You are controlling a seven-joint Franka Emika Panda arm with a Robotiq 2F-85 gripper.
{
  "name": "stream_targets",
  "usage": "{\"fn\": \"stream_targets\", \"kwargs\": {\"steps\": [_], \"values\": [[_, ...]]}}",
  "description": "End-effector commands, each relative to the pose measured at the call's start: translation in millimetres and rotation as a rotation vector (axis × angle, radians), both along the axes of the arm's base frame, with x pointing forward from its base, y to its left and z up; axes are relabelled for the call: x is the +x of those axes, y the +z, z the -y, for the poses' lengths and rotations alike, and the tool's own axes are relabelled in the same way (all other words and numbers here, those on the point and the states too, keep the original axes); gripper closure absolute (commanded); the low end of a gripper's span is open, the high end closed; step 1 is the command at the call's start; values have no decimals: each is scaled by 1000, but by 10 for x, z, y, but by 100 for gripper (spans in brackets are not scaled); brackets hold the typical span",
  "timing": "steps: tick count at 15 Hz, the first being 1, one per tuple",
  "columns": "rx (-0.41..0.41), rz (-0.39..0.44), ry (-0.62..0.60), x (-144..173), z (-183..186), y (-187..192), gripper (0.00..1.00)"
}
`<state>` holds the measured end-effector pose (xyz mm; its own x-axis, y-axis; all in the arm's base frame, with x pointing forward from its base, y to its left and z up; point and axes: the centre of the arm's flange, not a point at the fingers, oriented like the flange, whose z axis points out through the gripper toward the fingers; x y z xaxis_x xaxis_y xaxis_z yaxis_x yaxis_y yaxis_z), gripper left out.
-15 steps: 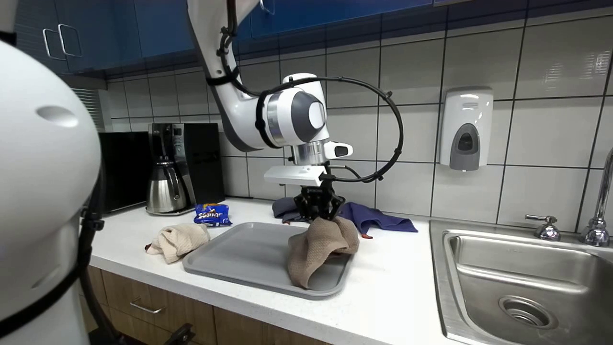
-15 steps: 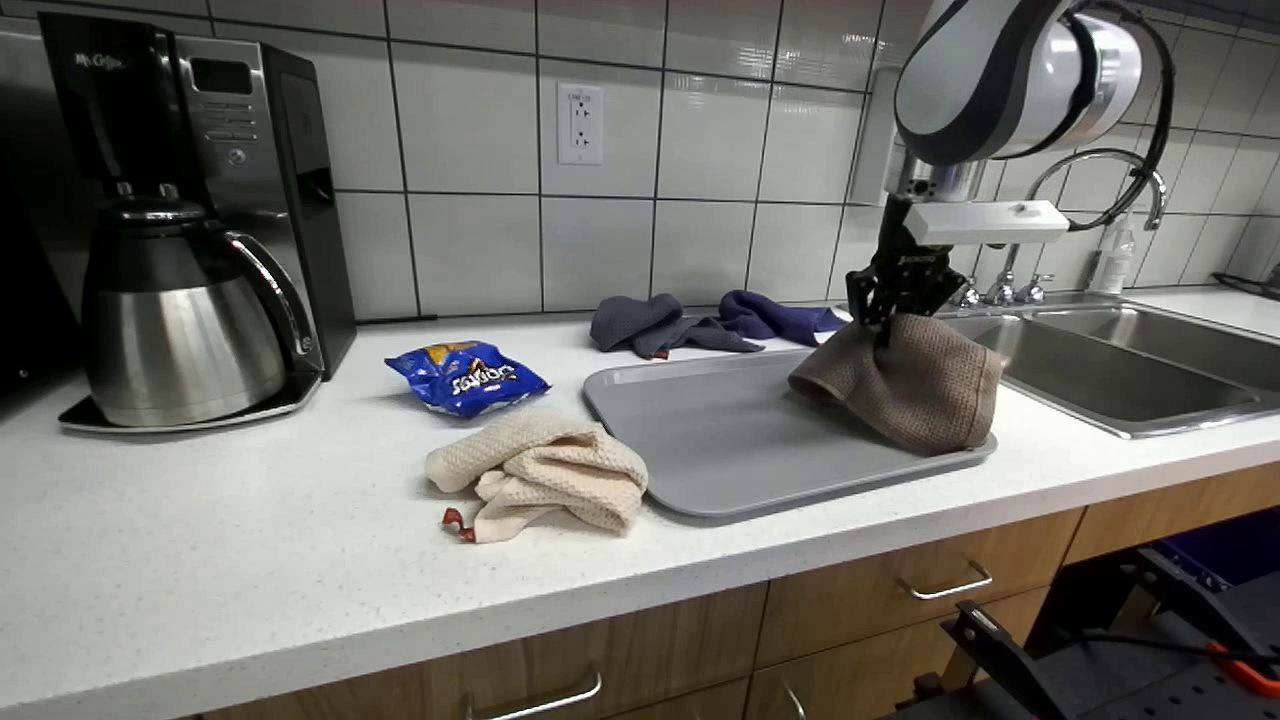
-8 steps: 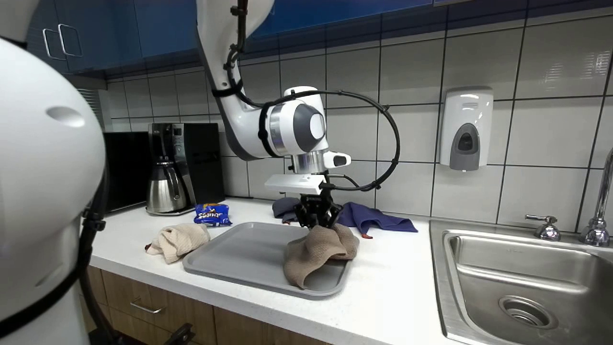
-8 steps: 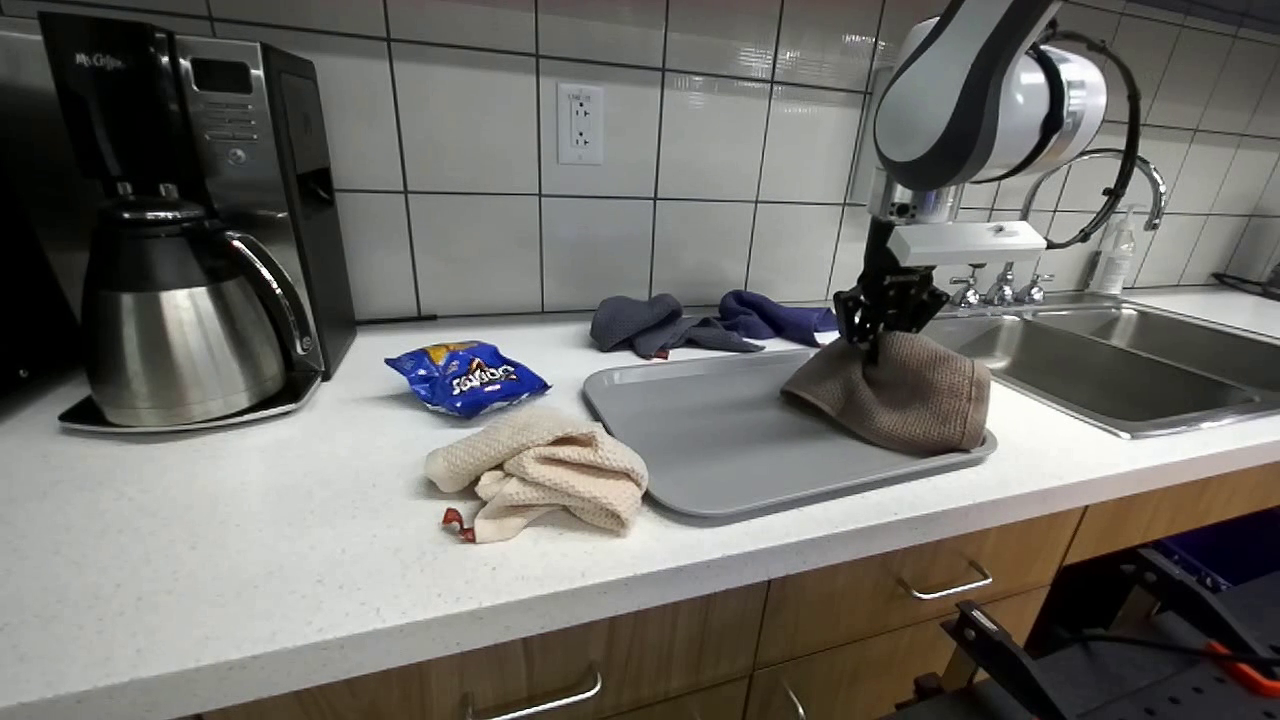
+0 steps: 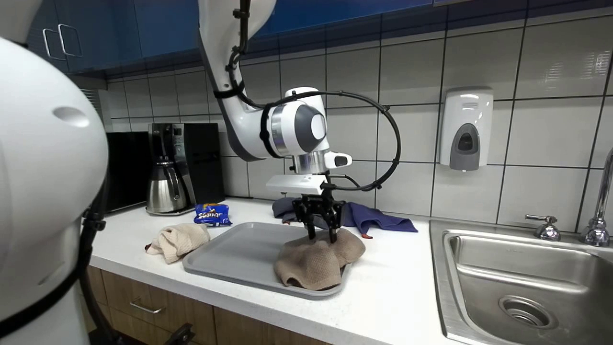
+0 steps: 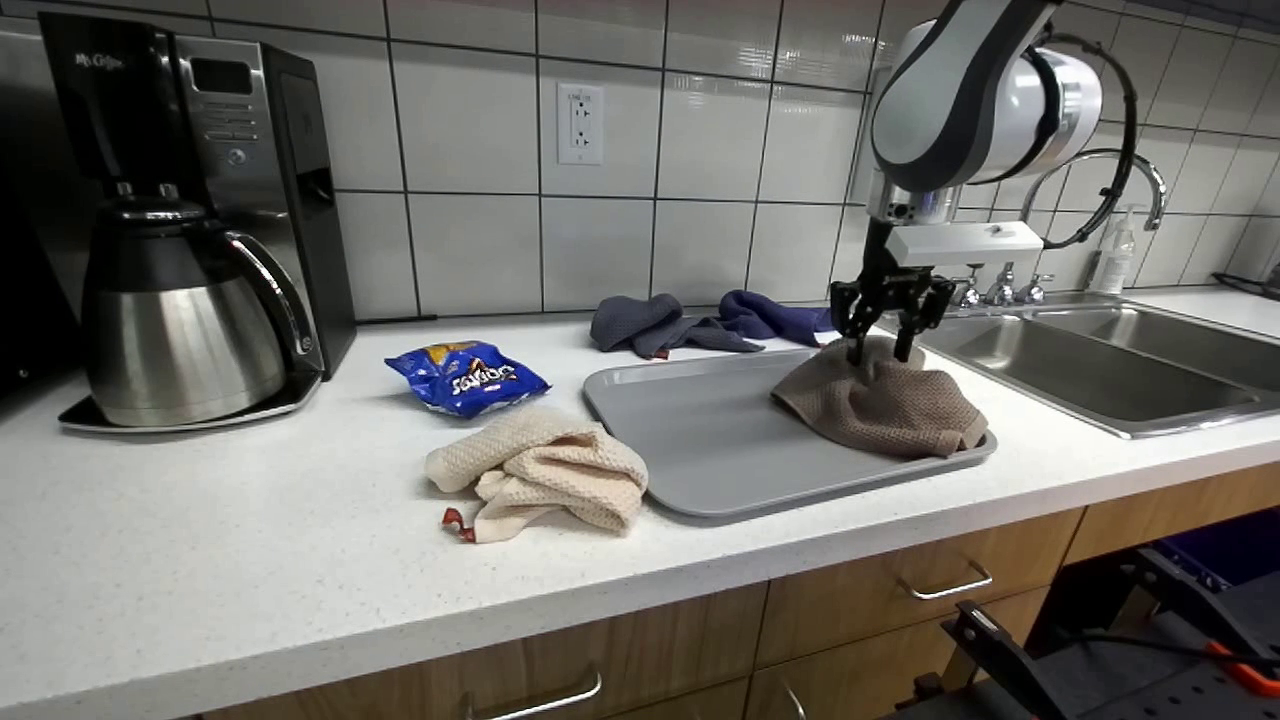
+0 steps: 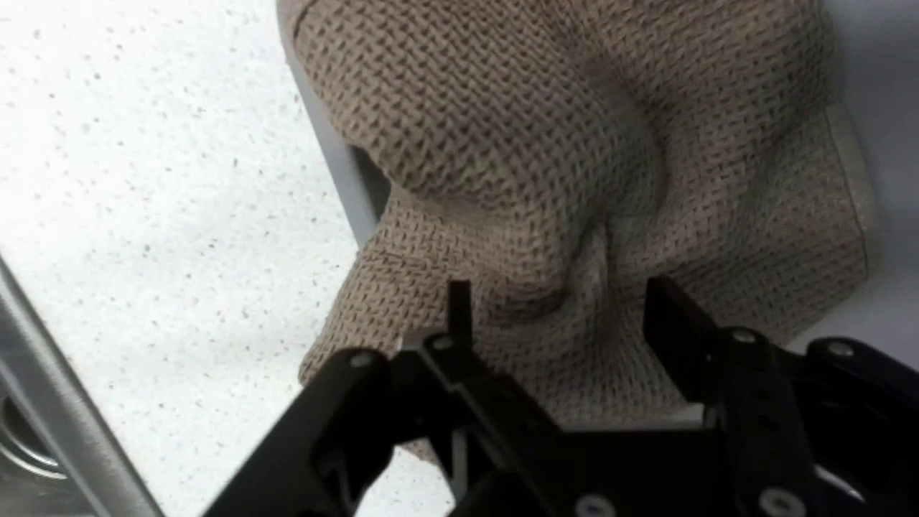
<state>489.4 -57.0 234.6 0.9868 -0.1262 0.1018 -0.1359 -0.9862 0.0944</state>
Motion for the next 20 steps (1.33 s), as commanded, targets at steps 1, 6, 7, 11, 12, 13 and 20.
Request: {"fn": "stream_targets", "kwargs": {"steps": [1,6,7,11,12,13,20], "values": [[-8,13,-4,-23,-10,216,4],[-12,35,-15,2,98,414,0],[-9,32,-18,16,127,448,0],[0,29,-14,21,134,365,0],[0,27,-12,19,144,386,0],[0,26,-11,16,147,397,0],[0,24,-11,14,147,398,0]]}}
